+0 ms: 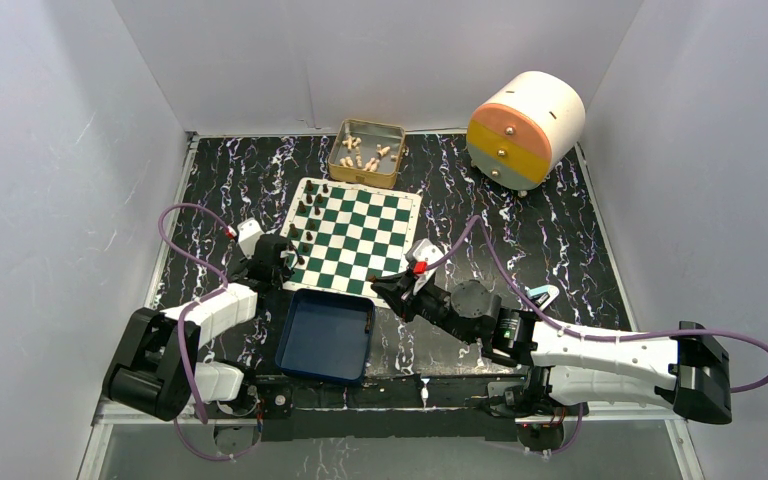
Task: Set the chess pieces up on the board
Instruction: Place the chess piece on the chessboard.
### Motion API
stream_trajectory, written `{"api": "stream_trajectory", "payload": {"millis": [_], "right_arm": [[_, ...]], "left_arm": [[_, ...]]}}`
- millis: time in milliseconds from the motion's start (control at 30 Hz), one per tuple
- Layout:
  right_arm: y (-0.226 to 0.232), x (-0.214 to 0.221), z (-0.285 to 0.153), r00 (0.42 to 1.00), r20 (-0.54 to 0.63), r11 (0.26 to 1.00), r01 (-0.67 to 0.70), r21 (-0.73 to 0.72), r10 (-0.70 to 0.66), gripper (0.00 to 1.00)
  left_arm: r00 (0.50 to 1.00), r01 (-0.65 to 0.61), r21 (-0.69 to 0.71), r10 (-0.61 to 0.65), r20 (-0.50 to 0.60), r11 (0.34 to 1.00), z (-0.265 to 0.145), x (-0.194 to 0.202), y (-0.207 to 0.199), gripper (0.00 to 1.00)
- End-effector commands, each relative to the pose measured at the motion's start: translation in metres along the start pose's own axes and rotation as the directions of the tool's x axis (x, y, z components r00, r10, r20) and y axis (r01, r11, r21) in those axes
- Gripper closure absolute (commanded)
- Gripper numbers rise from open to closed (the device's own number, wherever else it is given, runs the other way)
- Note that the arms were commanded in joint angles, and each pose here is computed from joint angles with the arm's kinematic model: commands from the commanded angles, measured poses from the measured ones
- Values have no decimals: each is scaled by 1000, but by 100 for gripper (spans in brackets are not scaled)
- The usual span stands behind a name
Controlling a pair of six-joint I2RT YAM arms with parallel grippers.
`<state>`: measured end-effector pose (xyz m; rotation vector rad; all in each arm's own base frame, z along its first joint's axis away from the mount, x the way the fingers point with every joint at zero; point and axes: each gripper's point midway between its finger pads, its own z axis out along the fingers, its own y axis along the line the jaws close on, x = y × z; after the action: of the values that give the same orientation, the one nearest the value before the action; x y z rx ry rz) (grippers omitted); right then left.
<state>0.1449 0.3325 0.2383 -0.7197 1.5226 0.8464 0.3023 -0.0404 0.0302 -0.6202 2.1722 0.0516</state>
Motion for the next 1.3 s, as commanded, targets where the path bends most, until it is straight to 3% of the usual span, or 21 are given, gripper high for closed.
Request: {"api": "stream_trajectory", "payload": {"millis": [0,767,1267], "right_arm": [[1,-32,0,995,94,1000,-18,5,18,89],[2,-25,1,997,76,999,-33,5,32,89],[4,-24,3,997,68,999,-37,-3,37,89]], "left_arm": [[1000,-3,-17,3,8,1000,-1,-7,1,92],[1000,17,10,-17,7,1000,-9,-16,-6,76],[999,11,21,-12,35,1000,-13,-26,-8,74]]}}
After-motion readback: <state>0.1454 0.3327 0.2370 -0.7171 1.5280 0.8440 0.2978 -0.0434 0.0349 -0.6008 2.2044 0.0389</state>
